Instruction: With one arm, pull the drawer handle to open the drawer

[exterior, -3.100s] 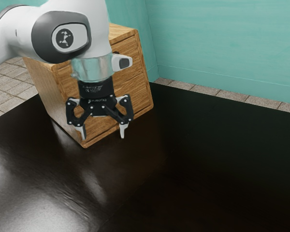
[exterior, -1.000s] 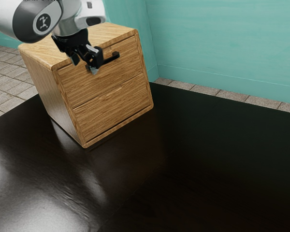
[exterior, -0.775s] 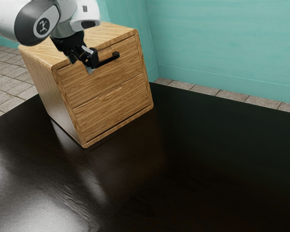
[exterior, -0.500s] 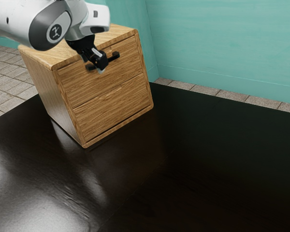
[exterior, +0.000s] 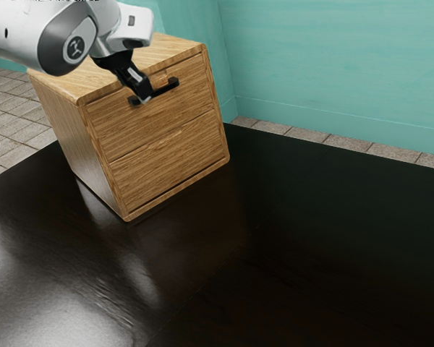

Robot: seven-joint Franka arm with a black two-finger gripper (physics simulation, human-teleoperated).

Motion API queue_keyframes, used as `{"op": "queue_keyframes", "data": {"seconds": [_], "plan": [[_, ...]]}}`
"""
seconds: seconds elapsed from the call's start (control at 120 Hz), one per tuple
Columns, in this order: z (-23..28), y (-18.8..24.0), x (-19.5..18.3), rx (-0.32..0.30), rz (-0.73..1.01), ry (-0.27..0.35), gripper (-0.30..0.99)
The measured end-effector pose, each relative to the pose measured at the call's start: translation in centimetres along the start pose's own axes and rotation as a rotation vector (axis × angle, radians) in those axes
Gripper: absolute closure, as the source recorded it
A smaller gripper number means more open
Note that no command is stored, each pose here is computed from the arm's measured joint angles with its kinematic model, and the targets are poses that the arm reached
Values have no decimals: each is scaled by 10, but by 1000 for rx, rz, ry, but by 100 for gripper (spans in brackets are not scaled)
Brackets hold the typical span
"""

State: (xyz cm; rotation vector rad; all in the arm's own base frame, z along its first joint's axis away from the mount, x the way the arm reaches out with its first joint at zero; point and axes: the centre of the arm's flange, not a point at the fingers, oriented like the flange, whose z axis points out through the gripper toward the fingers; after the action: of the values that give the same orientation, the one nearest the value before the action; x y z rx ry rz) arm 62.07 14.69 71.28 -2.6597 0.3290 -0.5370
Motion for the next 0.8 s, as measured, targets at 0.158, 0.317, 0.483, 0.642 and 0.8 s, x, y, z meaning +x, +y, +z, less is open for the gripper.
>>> {"op": "queue_keyframes", "data": {"seconds": [0.158,0.317,0.483,0.642,0.8], "plan": [[11,0,2,-5,38,2,25],[17,-3,5,-6,62,9,25],[24,-10,8,-6,76,19,25],[29,-12,9,-8,87,18,21],[33,-13,8,-9,96,15,17]]}}
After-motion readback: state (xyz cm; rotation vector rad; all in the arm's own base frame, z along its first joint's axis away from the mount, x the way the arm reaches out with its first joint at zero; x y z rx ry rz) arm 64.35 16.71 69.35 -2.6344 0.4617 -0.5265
